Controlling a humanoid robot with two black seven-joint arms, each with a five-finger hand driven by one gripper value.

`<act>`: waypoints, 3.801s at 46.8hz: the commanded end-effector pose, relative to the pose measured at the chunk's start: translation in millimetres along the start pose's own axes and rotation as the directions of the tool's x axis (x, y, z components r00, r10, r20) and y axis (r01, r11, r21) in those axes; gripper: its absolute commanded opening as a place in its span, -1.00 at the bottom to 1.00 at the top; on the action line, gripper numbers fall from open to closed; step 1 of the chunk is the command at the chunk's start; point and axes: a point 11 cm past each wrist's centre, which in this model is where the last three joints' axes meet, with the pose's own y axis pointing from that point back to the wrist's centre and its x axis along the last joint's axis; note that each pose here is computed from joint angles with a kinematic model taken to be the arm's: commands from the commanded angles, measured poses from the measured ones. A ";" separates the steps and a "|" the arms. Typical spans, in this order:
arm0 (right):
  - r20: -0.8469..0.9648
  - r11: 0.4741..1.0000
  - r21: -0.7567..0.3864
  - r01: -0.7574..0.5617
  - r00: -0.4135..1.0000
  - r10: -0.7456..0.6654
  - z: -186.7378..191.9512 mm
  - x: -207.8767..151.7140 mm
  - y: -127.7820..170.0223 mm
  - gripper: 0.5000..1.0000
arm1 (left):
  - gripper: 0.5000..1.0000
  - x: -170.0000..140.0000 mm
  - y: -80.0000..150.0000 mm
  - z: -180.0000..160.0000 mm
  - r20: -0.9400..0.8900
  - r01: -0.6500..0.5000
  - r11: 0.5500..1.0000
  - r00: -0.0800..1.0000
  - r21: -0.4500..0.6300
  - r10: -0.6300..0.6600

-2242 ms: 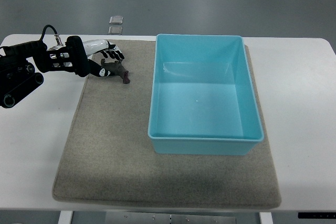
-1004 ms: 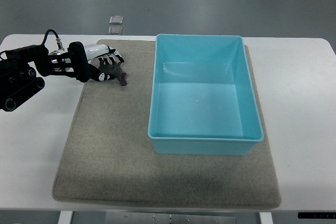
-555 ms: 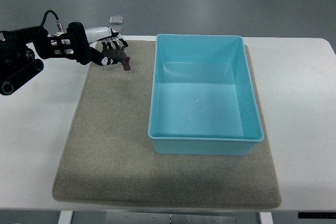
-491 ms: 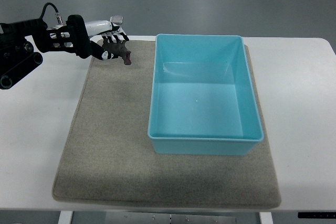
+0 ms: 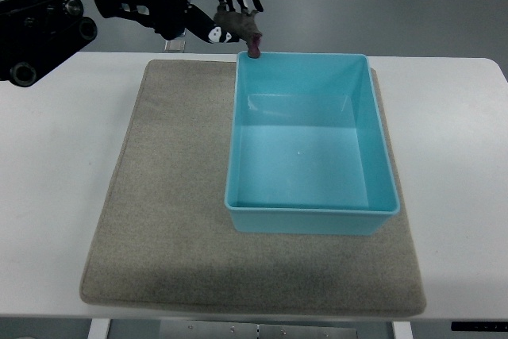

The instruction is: Place brown hippo in blue box with left hand

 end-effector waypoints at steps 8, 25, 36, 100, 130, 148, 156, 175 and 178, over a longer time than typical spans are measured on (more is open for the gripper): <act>-0.002 1.000 -0.001 0.000 1.000 0.000 0.3 0.0 0.0 0.74 | -1.00 -59.6 -46.4 49.6 0.004 0.164 0.980 0.986 -0.116 -0.164; -0.001 1.000 0.000 0.000 1.000 0.000 0.2 0.0 0.0 0.74 | -1.00 -122.7 -66.6 69.2 0.047 0.306 0.940 0.952 -0.148 -0.303; -0.001 1.000 -0.001 0.000 1.000 0.000 0.2 0.0 0.0 0.74 | -1.00 -158.8 -73.3 76.8 0.089 0.371 0.918 0.928 -0.141 -0.361; -0.002 1.000 -0.001 0.000 1.000 0.000 0.3 0.0 0.0 0.74 | 0.86 -65.0 -72.4 64.5 -0.205 -0.064 0.986 0.978 -0.151 0.032; -0.002 1.000 -0.001 0.000 1.000 0.000 0.3 0.0 0.0 0.74 | 0.96 -9.5 10.9 -91.8 -0.824 -0.464 0.806 0.240 0.367 0.514; -0.001 1.000 0.000 0.000 1.000 0.000 0.2 0.0 0.0 0.74 | 0.99 -54.9 68.6 -160.3 -0.763 -0.440 0.663 -0.083 0.605 0.641; -0.001 1.000 -0.001 0.000 1.000 0.000 0.2 0.0 0.0 0.74 | 0.99 -72.9 81.7 -171.0 -0.746 -0.432 0.625 -0.211 0.651 0.631; -0.002 1.000 -0.001 0.000 1.000 0.000 0.3 0.0 0.0 0.74 | 0.99 -122.6 101.1 -180.8 -0.710 -0.396 0.589 -0.424 0.704 0.563; -0.001 1.000 0.000 0.000 1.000 0.000 0.2 0.0 0.0 0.74 | 0.99 -125.3 101.7 -180.9 -0.711 -0.395 0.592 -0.426 0.702 0.559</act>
